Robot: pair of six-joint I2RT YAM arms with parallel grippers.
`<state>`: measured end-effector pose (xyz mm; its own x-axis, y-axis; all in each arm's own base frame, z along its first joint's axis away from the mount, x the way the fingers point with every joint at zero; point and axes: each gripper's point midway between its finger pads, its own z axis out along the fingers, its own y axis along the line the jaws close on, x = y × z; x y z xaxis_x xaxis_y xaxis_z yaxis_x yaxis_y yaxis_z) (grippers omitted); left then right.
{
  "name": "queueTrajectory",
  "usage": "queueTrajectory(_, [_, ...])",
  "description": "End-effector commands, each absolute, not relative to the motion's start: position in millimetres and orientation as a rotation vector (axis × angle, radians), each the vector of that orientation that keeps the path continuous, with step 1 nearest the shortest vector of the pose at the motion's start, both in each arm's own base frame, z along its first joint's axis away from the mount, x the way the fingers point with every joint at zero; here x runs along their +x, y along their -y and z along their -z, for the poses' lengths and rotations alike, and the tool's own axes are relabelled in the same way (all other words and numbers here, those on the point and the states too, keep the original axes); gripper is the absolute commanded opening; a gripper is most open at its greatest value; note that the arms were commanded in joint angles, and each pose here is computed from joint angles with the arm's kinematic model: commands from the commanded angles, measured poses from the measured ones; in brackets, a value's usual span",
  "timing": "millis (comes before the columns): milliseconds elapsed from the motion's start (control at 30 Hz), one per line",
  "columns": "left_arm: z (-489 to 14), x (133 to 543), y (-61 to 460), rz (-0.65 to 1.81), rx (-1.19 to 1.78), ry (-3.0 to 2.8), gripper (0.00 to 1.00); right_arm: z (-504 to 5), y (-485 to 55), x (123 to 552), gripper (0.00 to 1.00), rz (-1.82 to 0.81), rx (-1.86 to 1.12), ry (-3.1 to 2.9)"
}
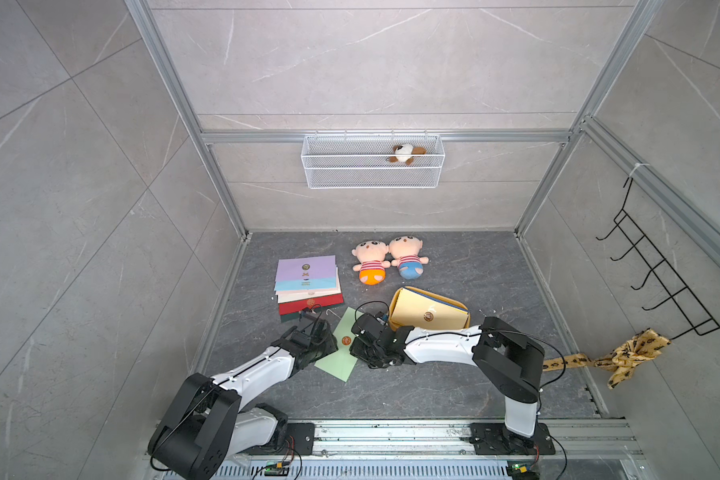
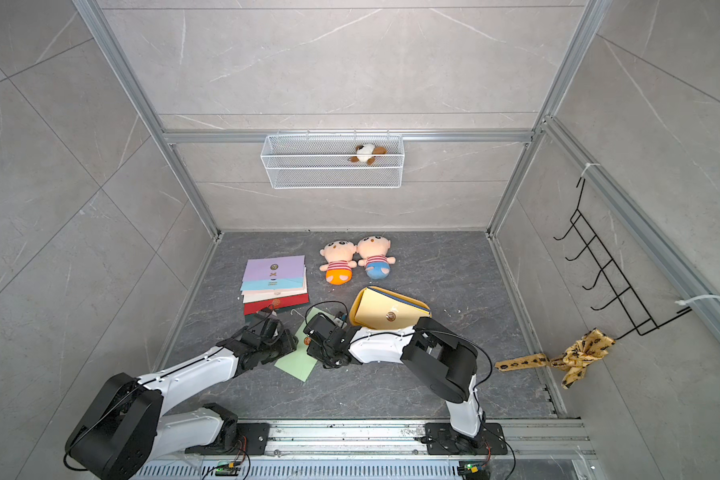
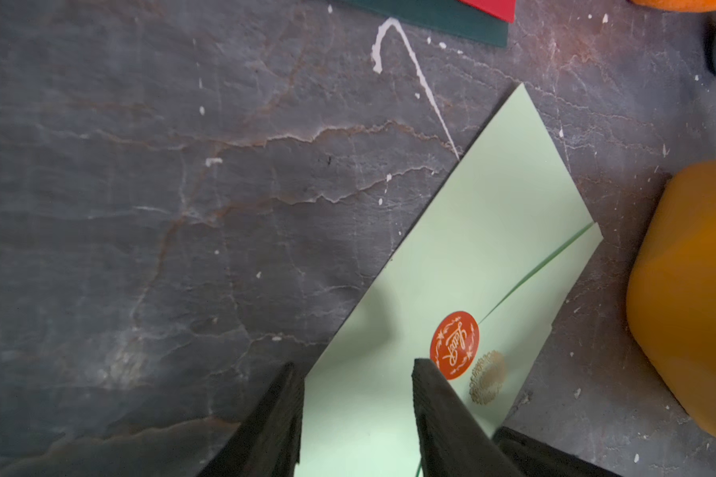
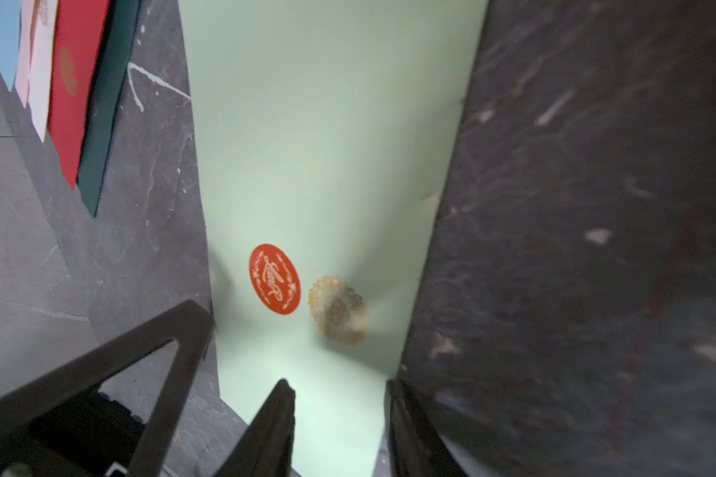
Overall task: Put the sealed envelopes into the storage box
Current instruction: Pick up the envelope from the center of the board.
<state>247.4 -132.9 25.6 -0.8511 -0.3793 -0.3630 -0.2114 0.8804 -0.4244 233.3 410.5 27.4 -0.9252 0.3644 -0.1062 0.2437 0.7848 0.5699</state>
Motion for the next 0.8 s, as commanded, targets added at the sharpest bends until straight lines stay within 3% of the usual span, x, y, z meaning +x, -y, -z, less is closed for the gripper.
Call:
queueTrajectory(0, [-8,219,125,0.495,-0.486,-2.708,0.49,-14,-417,230,0.41,-0.832,0.499,-2.796])
queueTrajectory(500, [-4,205,119,0.517,-0.546,-2.695,0.49,-73,-449,251,0.41,-1.103,0.351,-2.681])
queueTrajectory(767, [-1,195,124,0.544,-0.546,-2.708,0.49,-64,-392,261,0.4,-0.625,0.262,-2.782])
